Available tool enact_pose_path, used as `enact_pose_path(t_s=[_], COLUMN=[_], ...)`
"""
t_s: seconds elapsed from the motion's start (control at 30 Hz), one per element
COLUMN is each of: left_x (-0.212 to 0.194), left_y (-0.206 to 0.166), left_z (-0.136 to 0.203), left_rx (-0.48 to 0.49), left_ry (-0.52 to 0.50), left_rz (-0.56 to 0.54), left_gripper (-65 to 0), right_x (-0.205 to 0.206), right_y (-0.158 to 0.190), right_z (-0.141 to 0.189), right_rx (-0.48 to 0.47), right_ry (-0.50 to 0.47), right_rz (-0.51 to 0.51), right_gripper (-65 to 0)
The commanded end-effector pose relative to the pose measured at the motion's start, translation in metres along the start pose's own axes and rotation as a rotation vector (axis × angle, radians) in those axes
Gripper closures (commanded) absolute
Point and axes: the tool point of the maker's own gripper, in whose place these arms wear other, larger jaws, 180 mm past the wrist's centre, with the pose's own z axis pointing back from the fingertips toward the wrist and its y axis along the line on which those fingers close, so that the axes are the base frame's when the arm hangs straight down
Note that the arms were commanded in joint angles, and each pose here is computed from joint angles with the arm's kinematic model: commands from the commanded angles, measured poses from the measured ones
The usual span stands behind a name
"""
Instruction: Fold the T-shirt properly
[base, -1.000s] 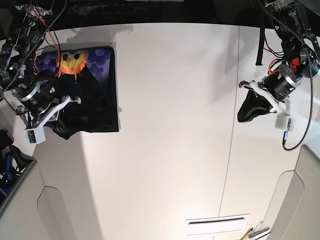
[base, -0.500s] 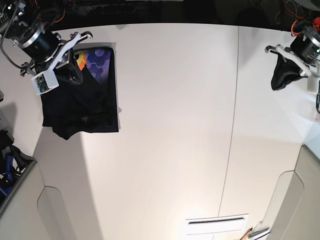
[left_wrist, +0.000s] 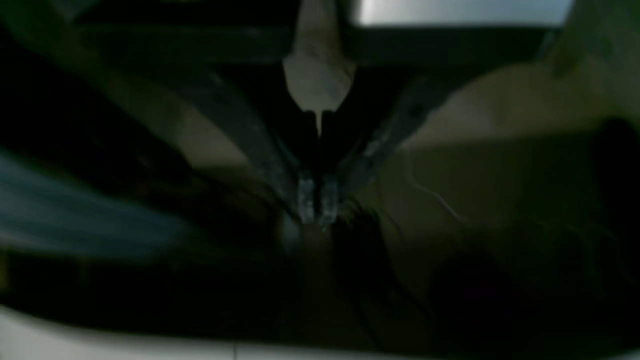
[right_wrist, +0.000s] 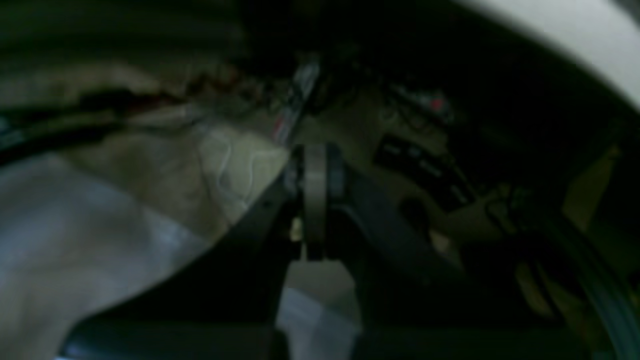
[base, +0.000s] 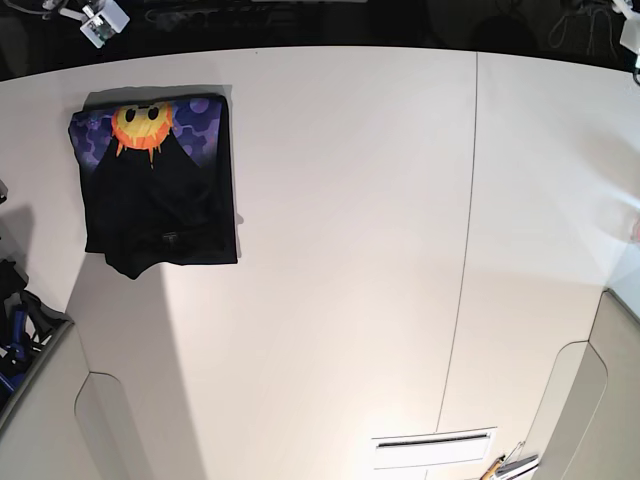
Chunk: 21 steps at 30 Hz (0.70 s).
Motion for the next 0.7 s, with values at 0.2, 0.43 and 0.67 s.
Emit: enact_pose_path(t_s=[0.2, 0.43, 0.67], left_x=[-0.109, -0.169, -0.146], left_y=[0.013, 0.028, 0.000], left_z=[-0.019, -0.110, -0.223], left_rx=[-0.128, -0.105, -0.145], left_ry=[0.299, 0.261, 0.195], left_rz=[0.239, 0.356, 0.158], left_gripper=[0.0, 0.0, 0.0], right_x=[-0.112, -0.170, -0.146], right_y=[-0.019, -0.037, -0.065], right_z=[-0.038, -0.116, -0.214], right_rx=[0.096, 0.094, -0.005], right_ry=[0.262, 0.225, 0.069], right_rz=[-0.242, -0.502, -0.615], right_gripper=[0.0, 0.0, 0.0])
